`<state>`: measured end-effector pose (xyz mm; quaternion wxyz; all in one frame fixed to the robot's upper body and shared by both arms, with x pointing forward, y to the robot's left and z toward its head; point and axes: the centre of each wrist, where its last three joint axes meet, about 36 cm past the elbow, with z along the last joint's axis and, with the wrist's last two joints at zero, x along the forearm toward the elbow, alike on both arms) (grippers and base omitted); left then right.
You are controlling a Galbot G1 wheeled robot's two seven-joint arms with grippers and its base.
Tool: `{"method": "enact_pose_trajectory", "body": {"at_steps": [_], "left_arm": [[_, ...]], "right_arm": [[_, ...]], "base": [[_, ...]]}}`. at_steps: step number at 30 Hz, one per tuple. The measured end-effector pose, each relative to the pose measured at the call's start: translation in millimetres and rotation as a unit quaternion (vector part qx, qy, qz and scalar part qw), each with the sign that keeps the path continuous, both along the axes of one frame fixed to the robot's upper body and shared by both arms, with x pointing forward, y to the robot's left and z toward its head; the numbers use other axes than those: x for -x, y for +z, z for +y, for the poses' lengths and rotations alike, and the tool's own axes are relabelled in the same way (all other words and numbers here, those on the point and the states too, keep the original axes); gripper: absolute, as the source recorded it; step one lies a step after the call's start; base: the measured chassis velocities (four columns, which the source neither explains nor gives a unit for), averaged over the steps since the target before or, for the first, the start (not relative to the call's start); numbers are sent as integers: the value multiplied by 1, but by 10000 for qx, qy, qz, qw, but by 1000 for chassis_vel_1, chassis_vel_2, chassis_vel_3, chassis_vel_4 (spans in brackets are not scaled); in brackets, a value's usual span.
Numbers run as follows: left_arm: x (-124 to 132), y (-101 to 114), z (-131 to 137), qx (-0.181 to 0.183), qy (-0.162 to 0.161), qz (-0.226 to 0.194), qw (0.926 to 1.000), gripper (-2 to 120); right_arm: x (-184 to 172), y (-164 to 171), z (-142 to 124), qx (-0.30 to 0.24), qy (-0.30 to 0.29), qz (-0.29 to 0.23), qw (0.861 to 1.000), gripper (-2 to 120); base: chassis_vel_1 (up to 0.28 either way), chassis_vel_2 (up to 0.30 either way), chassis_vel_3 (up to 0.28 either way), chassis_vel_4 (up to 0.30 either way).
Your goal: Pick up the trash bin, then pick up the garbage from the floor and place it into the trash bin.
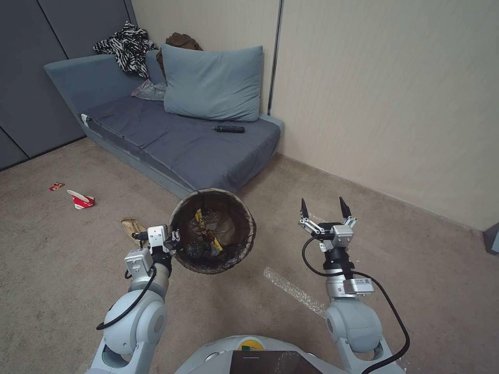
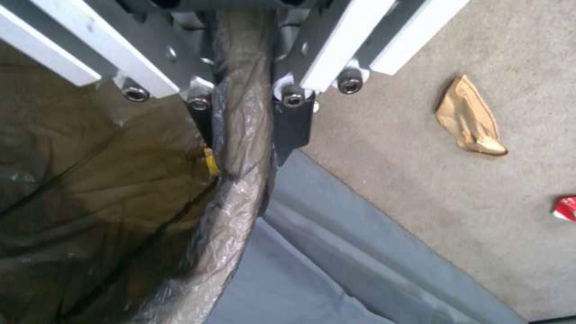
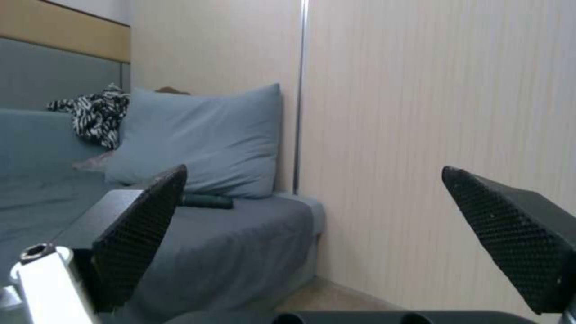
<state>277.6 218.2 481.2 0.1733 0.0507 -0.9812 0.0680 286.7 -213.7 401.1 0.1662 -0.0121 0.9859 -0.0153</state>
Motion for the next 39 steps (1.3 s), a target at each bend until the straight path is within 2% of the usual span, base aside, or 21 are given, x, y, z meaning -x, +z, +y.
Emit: {"method": "enact_pose_trajectory", "body": {"at_steps": [17,39], "left_arm": [[0,-1,-2,32,-9,3,10000,4],[0,-1,-2,13,-45,-3,10000,4]], "right_arm": [[-7,-3,-1,-82,38,-21,10000,98],[-13,4,-5,-65,50,-60,9999,100]], "base": [[43,52,51,46],[108,100,94,102]]}}
